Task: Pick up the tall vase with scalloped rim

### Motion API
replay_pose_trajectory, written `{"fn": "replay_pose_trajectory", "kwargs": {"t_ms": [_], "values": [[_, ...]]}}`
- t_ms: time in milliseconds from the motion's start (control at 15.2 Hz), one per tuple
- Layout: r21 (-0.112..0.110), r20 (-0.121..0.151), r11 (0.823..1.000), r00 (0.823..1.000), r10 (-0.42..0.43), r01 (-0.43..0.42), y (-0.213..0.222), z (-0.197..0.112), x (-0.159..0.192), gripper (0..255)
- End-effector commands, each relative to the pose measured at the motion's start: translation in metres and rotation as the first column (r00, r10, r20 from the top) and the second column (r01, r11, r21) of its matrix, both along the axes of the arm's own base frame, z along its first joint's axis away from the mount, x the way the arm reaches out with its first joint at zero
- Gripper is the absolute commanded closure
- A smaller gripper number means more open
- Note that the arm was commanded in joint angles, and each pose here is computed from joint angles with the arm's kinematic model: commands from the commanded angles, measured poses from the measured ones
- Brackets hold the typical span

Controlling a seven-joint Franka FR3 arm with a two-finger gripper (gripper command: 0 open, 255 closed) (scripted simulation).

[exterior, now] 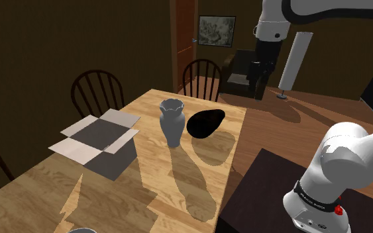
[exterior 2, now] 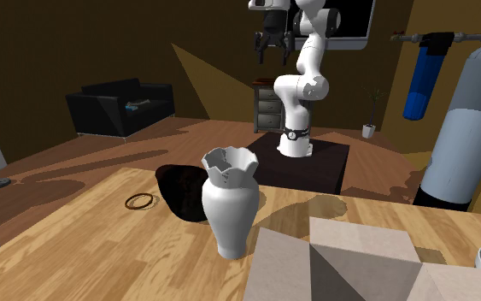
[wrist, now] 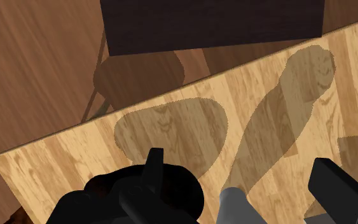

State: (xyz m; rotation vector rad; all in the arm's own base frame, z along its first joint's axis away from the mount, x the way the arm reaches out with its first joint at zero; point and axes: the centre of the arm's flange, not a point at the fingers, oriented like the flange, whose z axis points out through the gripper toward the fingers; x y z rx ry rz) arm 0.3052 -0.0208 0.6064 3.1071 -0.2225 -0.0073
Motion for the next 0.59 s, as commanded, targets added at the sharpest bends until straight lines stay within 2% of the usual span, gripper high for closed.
{"fn": "replay_pose_trajectory", "kwargs": {"t_ms": [0, 528], "values": [[0.0, 0.0, 1.0, 1.0, 0.0, 0.0, 0.0, 0.0, 0.0, 0], [-0.052, -0.022, 0.999, 1.0, -0.015, 0.014, 0.043, -0.035, 0.097, 0]]}}
